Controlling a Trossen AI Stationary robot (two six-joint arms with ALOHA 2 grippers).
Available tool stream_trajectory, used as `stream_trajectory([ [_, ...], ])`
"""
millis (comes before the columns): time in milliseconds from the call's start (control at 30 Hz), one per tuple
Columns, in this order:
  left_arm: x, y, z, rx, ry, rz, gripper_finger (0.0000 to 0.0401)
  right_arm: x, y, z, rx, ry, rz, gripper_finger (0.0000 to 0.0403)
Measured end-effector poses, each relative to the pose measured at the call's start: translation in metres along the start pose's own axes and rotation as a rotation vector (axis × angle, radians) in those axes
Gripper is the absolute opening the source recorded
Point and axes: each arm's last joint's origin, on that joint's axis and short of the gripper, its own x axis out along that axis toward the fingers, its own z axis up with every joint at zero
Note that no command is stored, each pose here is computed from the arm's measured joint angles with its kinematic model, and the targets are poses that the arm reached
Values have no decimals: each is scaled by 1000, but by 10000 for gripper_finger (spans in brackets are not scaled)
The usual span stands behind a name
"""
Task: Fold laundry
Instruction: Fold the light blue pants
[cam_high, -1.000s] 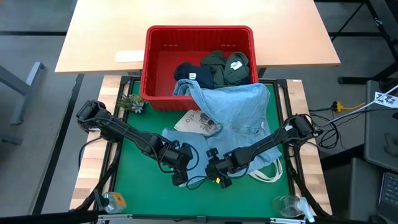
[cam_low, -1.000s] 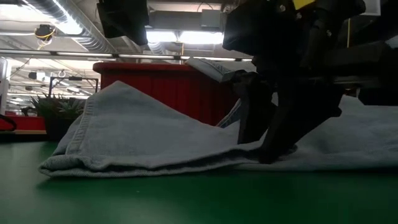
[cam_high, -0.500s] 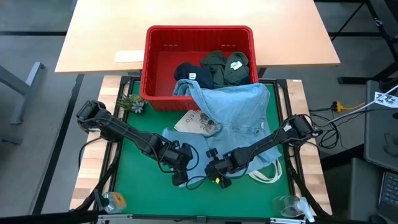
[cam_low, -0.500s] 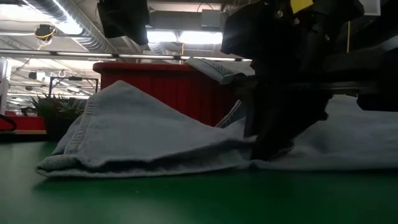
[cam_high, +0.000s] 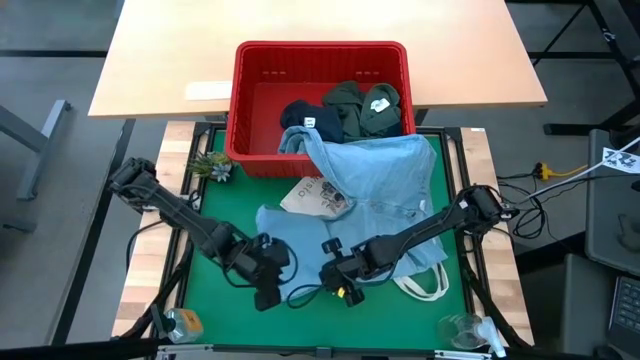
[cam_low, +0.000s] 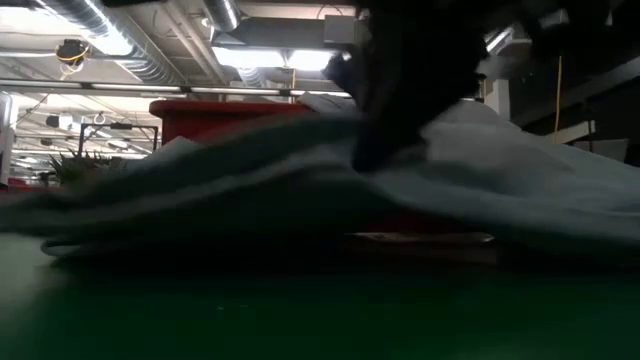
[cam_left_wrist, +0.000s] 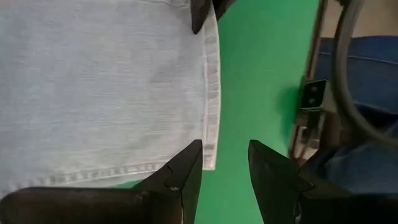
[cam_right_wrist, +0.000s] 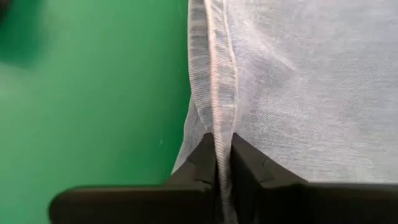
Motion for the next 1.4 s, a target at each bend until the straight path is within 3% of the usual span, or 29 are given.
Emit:
stream_trajectory([
  [433, -8, -23, -29, -38, -95, 15, 124, 3, 1, -5, -6, 100, 21, 29],
  [667, 13, -37, -35, -21, -221, 61, 124, 9, 2, -5, -3, 104, 33, 25],
  [1000, 63, -42, -51, 22, -72, 118, 124, 12, 2, -7, -3, 112, 36, 28],
  [1233, 91, -38, -55, -57, 72, 122, 124, 12, 2, -7, -3, 113, 36, 28],
  [1400, 103, -35, -53, -66, 100, 133, 124, 12, 2, -7, -2, 113, 36, 28],
])
